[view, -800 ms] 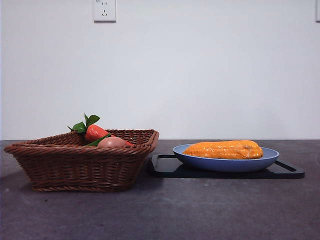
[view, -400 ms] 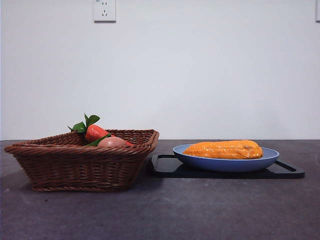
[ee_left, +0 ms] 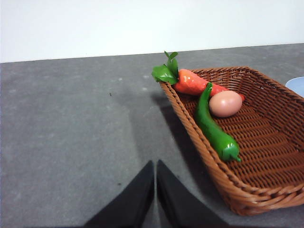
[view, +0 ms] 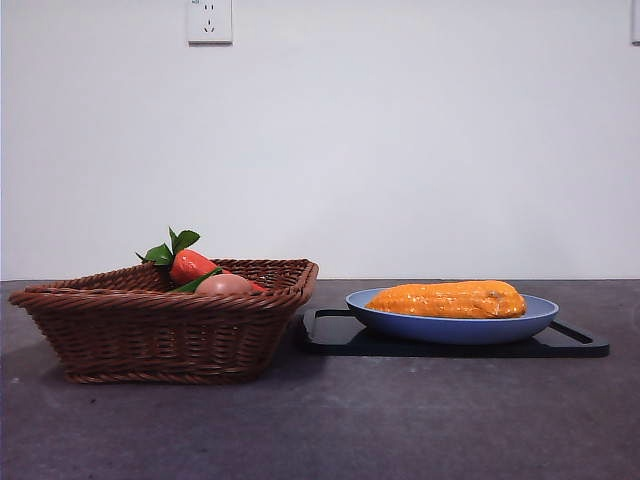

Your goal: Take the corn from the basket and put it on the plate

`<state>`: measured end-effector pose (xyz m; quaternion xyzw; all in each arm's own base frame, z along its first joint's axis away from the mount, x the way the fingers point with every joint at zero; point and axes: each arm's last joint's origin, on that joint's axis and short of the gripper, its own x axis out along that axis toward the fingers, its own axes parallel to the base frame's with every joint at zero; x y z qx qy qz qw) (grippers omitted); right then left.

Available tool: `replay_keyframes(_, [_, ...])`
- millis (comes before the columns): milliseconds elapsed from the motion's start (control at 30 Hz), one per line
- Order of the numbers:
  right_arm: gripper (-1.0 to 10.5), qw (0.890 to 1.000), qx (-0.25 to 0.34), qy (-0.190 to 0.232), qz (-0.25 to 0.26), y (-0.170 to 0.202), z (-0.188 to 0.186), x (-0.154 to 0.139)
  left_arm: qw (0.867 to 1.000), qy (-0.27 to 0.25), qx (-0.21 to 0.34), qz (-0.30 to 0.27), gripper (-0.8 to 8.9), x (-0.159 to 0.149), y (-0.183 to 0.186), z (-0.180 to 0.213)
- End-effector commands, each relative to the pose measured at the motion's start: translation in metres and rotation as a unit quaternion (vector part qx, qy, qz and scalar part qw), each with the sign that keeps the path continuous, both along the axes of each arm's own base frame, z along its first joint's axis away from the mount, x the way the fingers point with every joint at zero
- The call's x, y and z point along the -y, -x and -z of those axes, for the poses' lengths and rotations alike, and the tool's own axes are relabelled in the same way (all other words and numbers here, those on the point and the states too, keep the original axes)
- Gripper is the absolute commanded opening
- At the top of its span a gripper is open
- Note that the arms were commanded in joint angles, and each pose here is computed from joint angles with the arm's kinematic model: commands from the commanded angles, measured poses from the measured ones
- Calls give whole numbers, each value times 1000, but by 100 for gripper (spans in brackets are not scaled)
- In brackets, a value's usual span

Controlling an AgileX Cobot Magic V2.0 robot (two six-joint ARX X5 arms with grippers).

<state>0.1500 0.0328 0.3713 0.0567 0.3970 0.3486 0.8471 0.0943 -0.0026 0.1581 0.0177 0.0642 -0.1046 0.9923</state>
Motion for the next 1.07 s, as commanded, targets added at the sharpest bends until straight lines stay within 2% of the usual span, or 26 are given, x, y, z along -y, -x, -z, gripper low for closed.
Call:
replay_keyframes(33, [1,1000,2,-1,-2,-2,-1,-1,1000,9,-20,-6,8,-1,-1,10])
replay_keyframes(1067, [1,1000,2,-1,-4,-2,-1,-1,1000,12,-16,-6,8,-1,-2,9])
